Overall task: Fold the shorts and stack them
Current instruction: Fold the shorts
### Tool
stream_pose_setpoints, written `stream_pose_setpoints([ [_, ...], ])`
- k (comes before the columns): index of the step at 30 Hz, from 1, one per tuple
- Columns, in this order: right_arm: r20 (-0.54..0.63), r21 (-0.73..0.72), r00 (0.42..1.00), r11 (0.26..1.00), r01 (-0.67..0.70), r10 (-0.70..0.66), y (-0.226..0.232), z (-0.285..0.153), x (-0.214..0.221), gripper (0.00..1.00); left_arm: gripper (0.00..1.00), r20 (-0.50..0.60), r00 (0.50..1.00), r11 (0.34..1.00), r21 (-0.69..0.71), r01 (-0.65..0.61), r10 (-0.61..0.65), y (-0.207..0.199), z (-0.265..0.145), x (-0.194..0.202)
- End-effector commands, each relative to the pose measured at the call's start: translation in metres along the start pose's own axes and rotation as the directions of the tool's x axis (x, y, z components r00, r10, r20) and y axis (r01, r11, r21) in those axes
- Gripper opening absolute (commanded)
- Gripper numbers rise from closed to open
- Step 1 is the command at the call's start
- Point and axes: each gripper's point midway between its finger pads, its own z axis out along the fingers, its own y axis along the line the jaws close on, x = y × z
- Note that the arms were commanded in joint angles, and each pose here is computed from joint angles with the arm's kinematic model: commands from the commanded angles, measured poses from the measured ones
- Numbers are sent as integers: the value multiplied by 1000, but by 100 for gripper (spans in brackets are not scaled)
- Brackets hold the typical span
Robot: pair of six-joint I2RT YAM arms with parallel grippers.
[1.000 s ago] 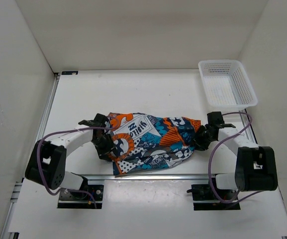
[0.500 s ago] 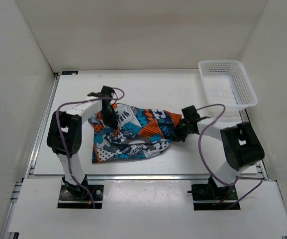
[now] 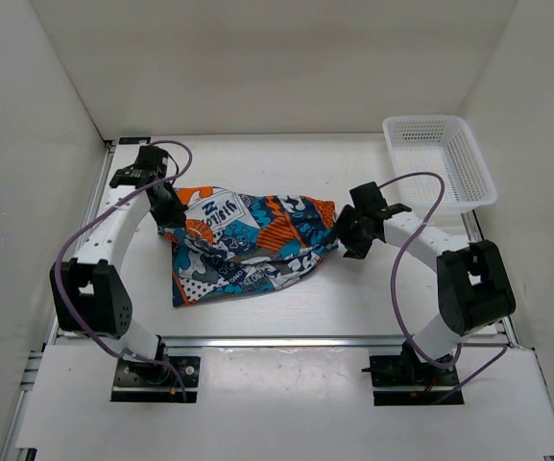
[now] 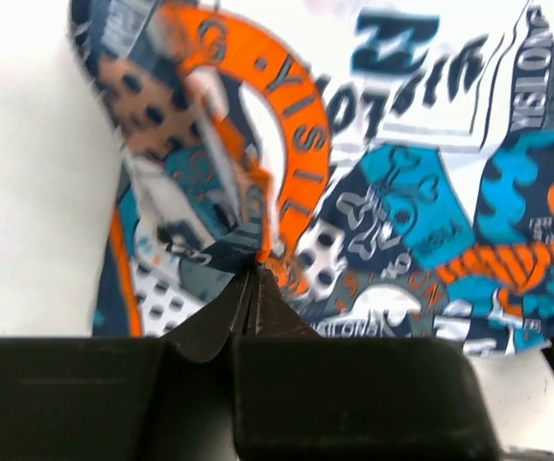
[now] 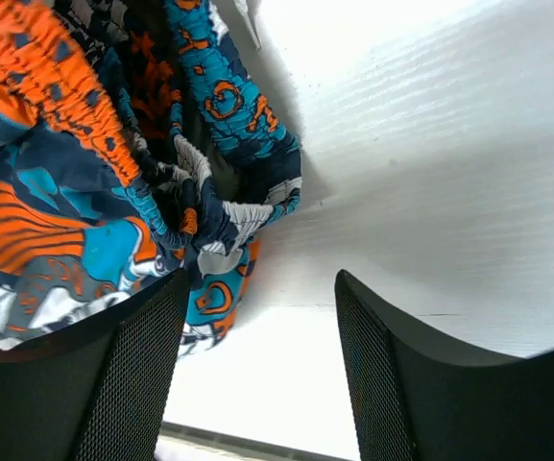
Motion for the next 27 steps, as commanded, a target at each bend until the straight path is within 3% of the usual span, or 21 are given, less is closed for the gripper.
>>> stream_pose_setpoints([
  [1, 67, 22, 991, 993, 116, -117, 7, -20, -21, 67, 10, 2, 1000, 1000, 13, -12, 12, 10, -22, 11],
  [5, 76, 16, 979, 982, 186, -187, 23, -15, -37, 66, 10, -12, 1000, 1000, 16, -3, 3, 16, -25, 25],
  [10, 63, 17, 968, 970, 242, -243, 41, 3, -47, 53, 10, -15, 1000, 1000, 20, 14, -14, 17, -25, 24],
  [17, 27, -3, 955, 955, 295, -295, 63, 10, -46, 0, 10, 10, 1000, 999, 33, 22, -23, 11, -26, 10],
  [21, 133, -22, 946, 953, 302, -296, 87, -27, -78, 0, 10, 46, 999, 999, 46, 19, -21, 4, -39, -15],
  [27, 324, -88, 913, 953, 289, -247, 107, -106, -135, 0, 10, 162, 986, 991, 134, 5, -26, -12, -97, -54],
])
